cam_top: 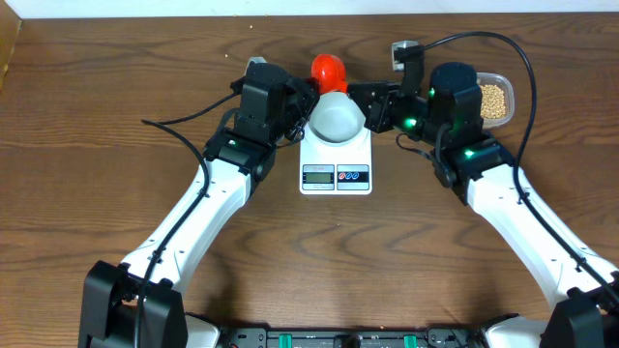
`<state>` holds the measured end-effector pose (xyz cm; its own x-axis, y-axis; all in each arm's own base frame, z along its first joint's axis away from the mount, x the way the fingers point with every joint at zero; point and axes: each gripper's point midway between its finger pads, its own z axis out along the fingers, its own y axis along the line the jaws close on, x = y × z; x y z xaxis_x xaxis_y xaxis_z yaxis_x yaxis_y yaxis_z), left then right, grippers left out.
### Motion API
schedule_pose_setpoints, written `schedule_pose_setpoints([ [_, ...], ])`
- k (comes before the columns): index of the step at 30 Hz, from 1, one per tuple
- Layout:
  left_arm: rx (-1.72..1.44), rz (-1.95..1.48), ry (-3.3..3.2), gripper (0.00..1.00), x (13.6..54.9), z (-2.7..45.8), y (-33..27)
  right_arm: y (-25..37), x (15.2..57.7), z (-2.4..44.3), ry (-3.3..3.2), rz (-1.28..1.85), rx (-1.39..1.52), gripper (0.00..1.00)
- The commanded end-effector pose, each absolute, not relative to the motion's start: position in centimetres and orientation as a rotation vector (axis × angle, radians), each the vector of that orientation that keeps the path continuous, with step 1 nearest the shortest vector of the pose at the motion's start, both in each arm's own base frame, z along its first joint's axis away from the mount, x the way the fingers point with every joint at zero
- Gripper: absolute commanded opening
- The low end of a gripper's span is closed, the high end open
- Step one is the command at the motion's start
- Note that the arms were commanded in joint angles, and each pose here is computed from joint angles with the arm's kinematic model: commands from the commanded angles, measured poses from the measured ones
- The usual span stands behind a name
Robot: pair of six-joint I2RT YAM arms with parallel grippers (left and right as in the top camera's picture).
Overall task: Scoop item into bowl and weigh 50g on scale
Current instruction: 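Carry the red scoop with the right gripper toward the chickpea tub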
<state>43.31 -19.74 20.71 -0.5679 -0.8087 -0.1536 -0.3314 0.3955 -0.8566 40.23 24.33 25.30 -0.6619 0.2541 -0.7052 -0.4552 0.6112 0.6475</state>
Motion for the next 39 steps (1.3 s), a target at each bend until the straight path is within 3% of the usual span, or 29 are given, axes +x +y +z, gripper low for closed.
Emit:
schedule_pose_setpoints([
  [1,-0.959,-1.100,2.080,0.31,43.2,21.2,-19.7,23.2,41.3,25.5,2.013,1.063,-0.120,0.01],
  [4,-0.960,-1.098,2.083,0.40,43.2,21.2,-19.7,22.2,41.8,24.9,2.035,1.022,-0.074,0.01],
  [5,-0.963,-1.095,2.086,0.50,43.1,21.1,-19.6,21.8,42.0,24.7,2.040,1.007,-0.061,0.01],
  [6,-0.965,-1.092,2.089,0.70,43.1,21.0,-19.6,21.5,42.1,24.7,2.041,0.997,-0.054,0.01],
  [8,-0.939,-1.070,2.105,0.93,43.0,20.8,-19.5,20.8,42.5,24.7,2.037,0.980,-0.042,0.01],
  [10,-0.836,-1.012,2.122,0.99,43.1,20.8,-19.4,20.0,42.9,24.7,2.030,0.969,-0.024,0.01],
  [20,-0.074,-0.576,2.205,1.00,42.7,19.7,-18.6,17.7,43.3,24.1,2.052,0.924,-0.046,0.01],
  [26,0.225,-0.409,2.230,1.00,41.9,18.4,-18.3,16.9,43.2,24.2,2.104,0.867,-0.077,0.01],
  [31,0.323,-0.284,2.248,1.00,41.8,17.6,-16.9,15.0,43.4,25.2,2.166,0.744,-0.094,0.01],
  [39,0.213,-0.030,2.326,1.00,41.7,16.0,-12.2,11.6,43.7,26.1,2.203,0.657,-0.056,0.01],
])
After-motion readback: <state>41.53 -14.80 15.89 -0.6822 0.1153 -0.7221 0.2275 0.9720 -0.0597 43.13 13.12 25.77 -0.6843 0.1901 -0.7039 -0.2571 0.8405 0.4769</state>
